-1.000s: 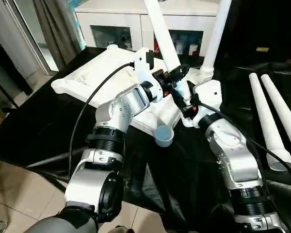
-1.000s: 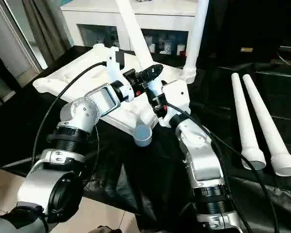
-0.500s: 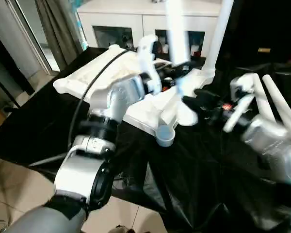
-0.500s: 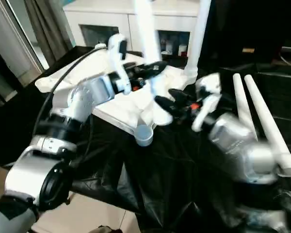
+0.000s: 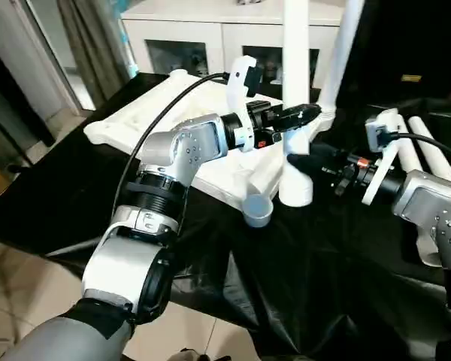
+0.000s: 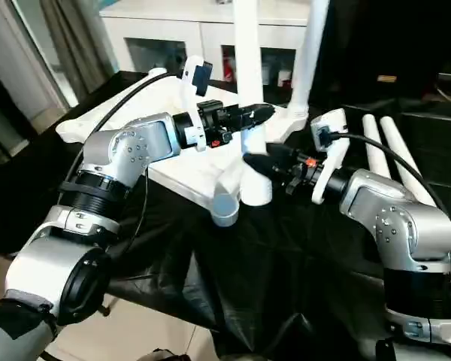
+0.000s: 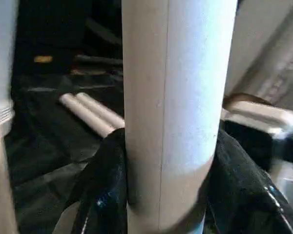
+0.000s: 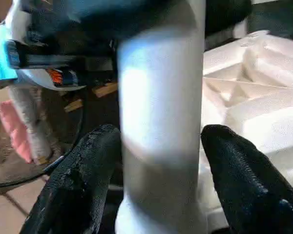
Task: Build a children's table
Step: Pick table leg
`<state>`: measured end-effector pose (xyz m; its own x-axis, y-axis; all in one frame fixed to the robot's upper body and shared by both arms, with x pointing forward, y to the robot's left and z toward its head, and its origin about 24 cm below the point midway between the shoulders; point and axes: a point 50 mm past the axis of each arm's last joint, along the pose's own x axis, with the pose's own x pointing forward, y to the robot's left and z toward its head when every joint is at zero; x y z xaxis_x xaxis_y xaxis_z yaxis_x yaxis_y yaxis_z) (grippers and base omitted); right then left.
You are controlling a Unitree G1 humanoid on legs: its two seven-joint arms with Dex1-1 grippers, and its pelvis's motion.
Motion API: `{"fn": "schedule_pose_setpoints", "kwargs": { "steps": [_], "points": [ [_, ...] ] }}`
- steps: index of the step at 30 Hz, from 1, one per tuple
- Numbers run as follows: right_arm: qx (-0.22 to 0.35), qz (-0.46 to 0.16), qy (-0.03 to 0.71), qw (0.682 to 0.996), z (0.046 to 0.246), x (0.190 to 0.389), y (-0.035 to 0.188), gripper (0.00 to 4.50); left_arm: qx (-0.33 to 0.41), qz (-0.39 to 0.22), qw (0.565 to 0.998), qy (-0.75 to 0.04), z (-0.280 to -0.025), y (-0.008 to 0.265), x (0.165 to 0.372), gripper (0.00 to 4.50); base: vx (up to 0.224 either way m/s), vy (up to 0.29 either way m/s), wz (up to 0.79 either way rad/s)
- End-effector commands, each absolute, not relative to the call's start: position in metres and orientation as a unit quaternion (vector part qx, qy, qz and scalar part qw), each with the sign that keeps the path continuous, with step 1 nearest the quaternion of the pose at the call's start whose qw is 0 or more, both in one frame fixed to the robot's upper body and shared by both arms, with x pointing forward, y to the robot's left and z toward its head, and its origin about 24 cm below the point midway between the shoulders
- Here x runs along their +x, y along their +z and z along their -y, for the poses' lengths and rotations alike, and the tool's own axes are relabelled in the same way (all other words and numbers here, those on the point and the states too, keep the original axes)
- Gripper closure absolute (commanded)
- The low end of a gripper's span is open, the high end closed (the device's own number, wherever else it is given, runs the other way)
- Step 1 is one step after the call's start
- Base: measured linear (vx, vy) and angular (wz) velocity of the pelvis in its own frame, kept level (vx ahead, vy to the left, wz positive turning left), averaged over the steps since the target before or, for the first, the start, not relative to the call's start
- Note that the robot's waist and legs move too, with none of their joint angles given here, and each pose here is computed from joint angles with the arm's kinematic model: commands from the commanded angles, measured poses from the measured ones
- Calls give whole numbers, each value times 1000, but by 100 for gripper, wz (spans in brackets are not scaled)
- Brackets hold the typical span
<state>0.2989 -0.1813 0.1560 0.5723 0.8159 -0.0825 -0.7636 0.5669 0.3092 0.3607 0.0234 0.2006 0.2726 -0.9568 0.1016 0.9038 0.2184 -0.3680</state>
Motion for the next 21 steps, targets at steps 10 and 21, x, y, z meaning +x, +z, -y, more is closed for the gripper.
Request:
{"fn": "schedule_pose_setpoints", "kwargs": {
  "steps": [10, 21],
  "points": [
    [114, -139, 495, 850, 180, 295, 160, 148, -150, -53, 722, -674, -25, 210, 346, 261, 0, 0, 0],
    [100, -169, 513, 835, 177, 295, 157, 207, -124, -62, 700, -700, -22, 207, 341, 261, 0, 0, 0]
  ]
}}
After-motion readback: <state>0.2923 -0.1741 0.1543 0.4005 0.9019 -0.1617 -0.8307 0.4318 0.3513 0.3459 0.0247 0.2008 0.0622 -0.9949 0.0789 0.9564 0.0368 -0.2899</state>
